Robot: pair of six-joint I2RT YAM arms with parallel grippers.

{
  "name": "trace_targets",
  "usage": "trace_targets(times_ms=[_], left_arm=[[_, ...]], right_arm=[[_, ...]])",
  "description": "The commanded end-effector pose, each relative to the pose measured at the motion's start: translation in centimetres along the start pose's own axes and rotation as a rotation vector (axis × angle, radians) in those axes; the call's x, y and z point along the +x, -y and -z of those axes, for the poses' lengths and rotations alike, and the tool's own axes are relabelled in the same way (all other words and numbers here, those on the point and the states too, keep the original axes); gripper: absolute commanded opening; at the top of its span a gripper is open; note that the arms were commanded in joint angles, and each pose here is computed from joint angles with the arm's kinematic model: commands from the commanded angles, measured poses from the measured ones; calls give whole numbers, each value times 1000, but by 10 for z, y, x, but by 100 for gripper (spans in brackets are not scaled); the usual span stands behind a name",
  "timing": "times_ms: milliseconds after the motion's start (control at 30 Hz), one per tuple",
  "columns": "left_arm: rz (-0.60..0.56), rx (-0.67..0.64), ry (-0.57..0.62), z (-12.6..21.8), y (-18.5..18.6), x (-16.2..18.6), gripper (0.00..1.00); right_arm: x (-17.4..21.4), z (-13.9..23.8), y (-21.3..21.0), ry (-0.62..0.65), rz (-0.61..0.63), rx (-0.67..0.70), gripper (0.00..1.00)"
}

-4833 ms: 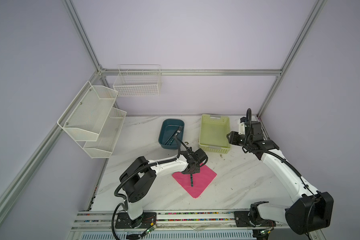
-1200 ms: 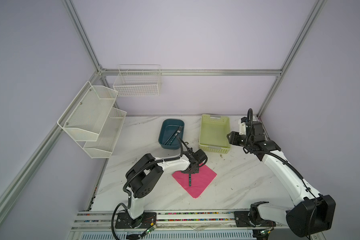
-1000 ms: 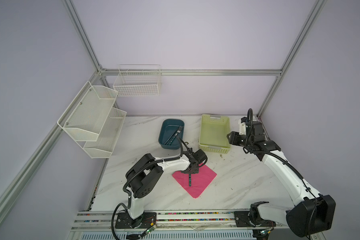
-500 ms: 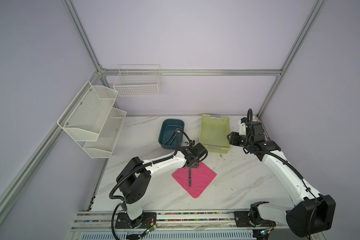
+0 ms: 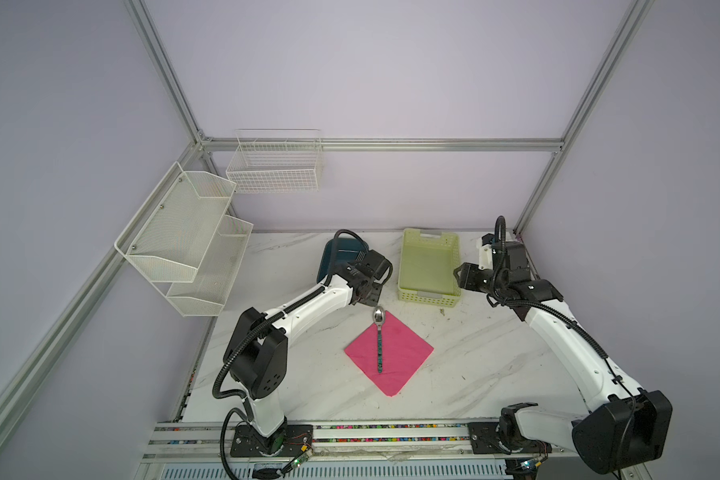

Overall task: Place the utensils on the paper napkin and roll it up
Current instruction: 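Move the left gripper over the teal tub above the green-handled fork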

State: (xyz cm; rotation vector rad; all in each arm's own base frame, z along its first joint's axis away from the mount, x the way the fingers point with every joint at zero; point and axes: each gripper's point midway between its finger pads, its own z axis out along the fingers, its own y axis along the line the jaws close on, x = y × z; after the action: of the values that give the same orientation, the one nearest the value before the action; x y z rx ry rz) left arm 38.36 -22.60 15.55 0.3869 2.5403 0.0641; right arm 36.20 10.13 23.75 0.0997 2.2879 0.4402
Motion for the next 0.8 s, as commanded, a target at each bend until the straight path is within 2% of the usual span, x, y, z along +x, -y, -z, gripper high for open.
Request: trace_targets(times_ms=[0, 267, 500, 767], left_arm=[[-89, 40, 75, 11, -10, -43, 39], [-103, 38, 52, -24, -47, -72, 30], [-102, 60, 29, -60, -51, -85, 23], [-70, 48, -1, -95, -59, -86, 20]], right_arm=[[-2, 3, 1, -16, 9, 13, 52], [-3, 2, 8, -18, -4, 56, 51], [-3, 1, 14, -12, -17, 89, 51], [-3, -5, 20, -20, -18, 123, 51]])
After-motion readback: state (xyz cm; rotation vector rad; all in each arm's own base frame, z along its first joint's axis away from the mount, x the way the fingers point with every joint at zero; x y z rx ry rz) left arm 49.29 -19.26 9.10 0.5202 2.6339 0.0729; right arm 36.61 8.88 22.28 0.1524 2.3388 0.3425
